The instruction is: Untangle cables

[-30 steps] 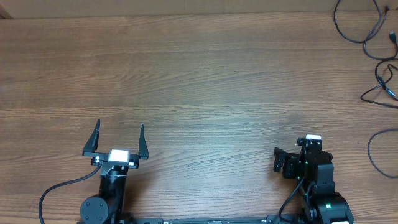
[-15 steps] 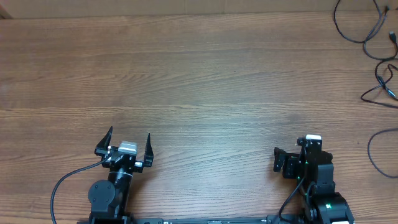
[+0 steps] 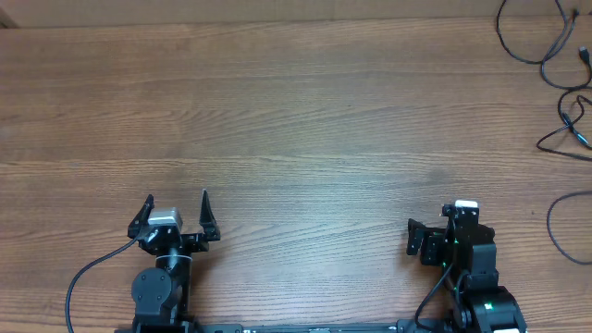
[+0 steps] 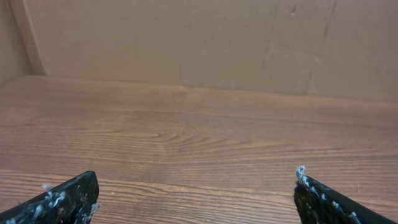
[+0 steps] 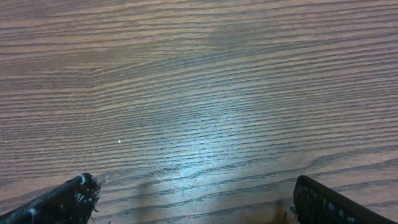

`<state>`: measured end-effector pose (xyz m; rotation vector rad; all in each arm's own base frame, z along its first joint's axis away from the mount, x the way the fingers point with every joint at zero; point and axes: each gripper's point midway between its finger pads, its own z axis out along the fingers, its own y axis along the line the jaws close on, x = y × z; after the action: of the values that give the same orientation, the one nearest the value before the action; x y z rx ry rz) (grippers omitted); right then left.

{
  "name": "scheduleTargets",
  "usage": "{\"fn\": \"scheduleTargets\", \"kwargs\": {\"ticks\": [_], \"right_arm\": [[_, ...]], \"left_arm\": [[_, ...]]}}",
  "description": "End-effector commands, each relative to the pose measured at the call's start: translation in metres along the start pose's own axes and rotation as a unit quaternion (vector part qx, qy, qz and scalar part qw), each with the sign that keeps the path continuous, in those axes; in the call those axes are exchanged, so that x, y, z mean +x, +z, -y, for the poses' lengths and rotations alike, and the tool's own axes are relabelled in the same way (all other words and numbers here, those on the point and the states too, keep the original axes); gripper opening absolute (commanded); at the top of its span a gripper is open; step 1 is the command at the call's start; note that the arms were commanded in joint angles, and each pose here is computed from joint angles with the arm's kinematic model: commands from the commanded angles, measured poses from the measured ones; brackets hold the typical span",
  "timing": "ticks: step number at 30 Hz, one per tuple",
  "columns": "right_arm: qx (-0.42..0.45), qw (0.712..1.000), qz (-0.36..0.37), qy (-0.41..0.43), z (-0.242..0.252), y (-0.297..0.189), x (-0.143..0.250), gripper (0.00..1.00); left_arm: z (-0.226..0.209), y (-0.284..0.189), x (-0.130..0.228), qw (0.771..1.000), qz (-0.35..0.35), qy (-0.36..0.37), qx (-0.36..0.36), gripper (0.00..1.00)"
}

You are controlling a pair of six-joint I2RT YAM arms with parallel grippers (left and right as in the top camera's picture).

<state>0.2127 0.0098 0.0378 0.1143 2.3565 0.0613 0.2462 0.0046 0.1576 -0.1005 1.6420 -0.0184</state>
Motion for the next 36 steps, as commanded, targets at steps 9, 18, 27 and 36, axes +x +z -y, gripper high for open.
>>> {"fn": "scheduleTargets", "kwargs": {"ticks": [9, 18, 27, 36], "right_arm": [[0.003, 1.000, 0.004, 0.001, 0.001, 0.000, 0.000, 1.00], [0.003, 1.000, 0.004, 0.001, 0.001, 0.000, 0.000, 1.00], [-0.002, 0.999, 0.034, 0.002, -0.001, -0.006, -0.012, 1.00], [-0.082, 0.967, 0.242, 0.004, -0.028, -0.055, -0.092, 1.00]], "left_arm": [[-0.003, 0.000, -0.001, 1.000, 0.004, -0.016, -0.006, 1.00], [-0.003, 0.000, -0.001, 1.000, 0.004, -0.016, -0.006, 1.00], [-0.003, 0.000, -0.001, 1.000, 0.004, -0.016, -0.006, 1.00], [-0.003, 0.000, -0.001, 1.000, 0.004, -0.016, -0.006, 1.00]]}}
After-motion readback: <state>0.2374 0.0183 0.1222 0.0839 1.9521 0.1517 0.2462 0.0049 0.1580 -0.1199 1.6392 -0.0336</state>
